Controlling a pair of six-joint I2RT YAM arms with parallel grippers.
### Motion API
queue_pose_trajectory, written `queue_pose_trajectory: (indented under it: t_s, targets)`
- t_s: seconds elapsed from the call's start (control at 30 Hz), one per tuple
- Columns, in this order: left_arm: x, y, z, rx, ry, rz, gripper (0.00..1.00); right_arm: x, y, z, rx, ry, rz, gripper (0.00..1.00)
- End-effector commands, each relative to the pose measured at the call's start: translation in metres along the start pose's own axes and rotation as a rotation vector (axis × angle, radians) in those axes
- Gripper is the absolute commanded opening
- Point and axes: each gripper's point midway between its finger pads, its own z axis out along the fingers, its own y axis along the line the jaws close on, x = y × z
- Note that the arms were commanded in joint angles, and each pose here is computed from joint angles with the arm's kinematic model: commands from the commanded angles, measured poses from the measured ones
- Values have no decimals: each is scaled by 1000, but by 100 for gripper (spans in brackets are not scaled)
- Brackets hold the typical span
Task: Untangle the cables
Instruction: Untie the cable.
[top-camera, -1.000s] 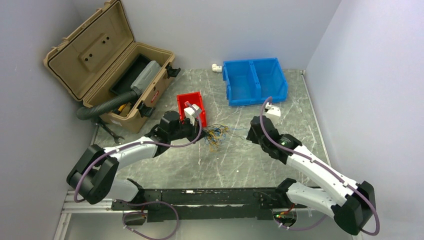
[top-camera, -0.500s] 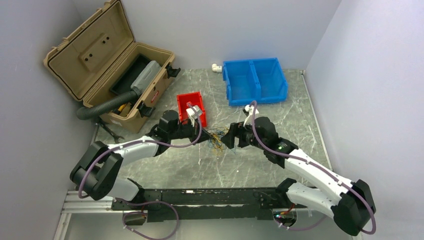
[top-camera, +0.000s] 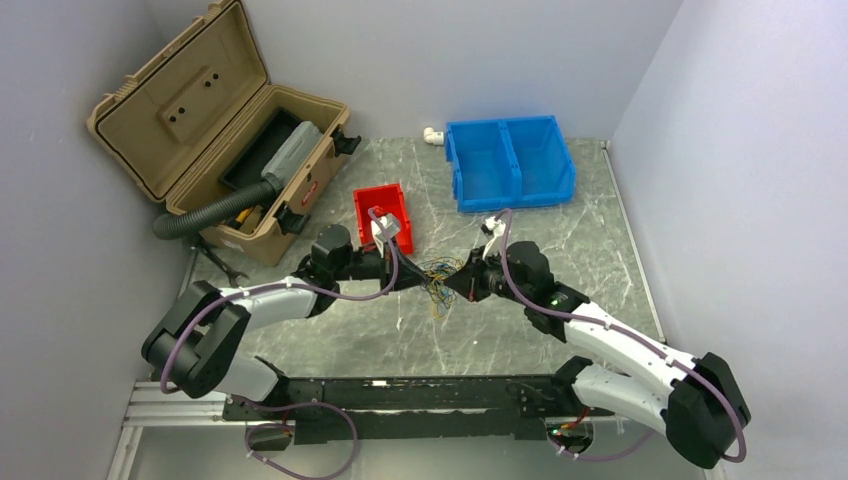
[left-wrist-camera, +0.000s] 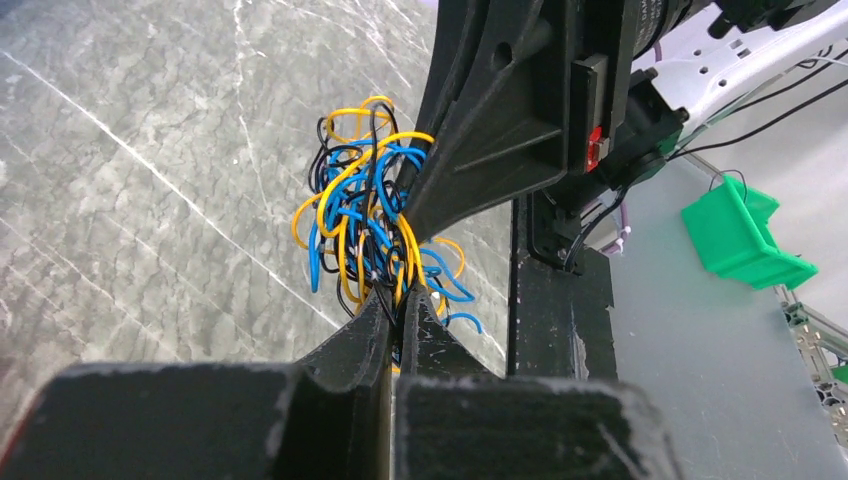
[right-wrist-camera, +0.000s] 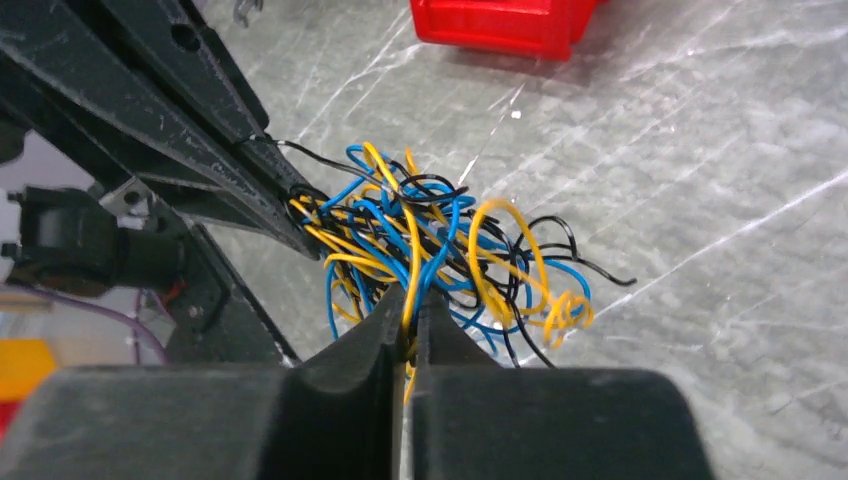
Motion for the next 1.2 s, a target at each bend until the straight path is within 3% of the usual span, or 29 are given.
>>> queue_pose_trajectory:
  t_s: [0.0,0.17,0.27,0.43,0.57,0.67,0.8,0.83,0.87,0.93,0.97,1.07,1.17]
  targets:
    - [-13,-9,1,27,-28,62,0,-35,-16,-9,160,-126,18,0]
    - [-8,31,-8,-225,5,42,0,-45,-102,-65,740,-233,110,0]
    - [-7,45,-16,-327,3,42,0,-47,-131,-104,1005,-293,154,0]
    - [-4,73,-33,-524,18,12,0,-42,-155,-166,1351,-376,207,0]
    - [-4,85,-46,-628,7,7,0,-41,-156,-191,1473,-452,284,0]
    - [-5,88,-51,-661,1,9,0,-48,-153,-174,1397,-409,245,0]
    - [-7,79,-44,-592,-4,32,0,-48,-133,-121,1069,-271,128,0]
    - [-7,76,-41,-569,0,35,0,-49,-123,-108,958,-235,56,4]
    - [-7,74,-39,-548,2,41,0,-51,-108,-93,822,-224,19,17]
    - [-7,69,-34,-504,7,44,0,-53,-79,-77,606,-228,-32,55]
    - [-7,66,-31,-482,10,45,0,-54,-68,-72,530,-233,-39,68]
    - [-5,57,-24,-409,17,45,0,-54,-46,-63,394,-222,-69,85]
    - [-5,53,-19,-367,21,47,0,-49,-36,-54,330,-176,-95,86]
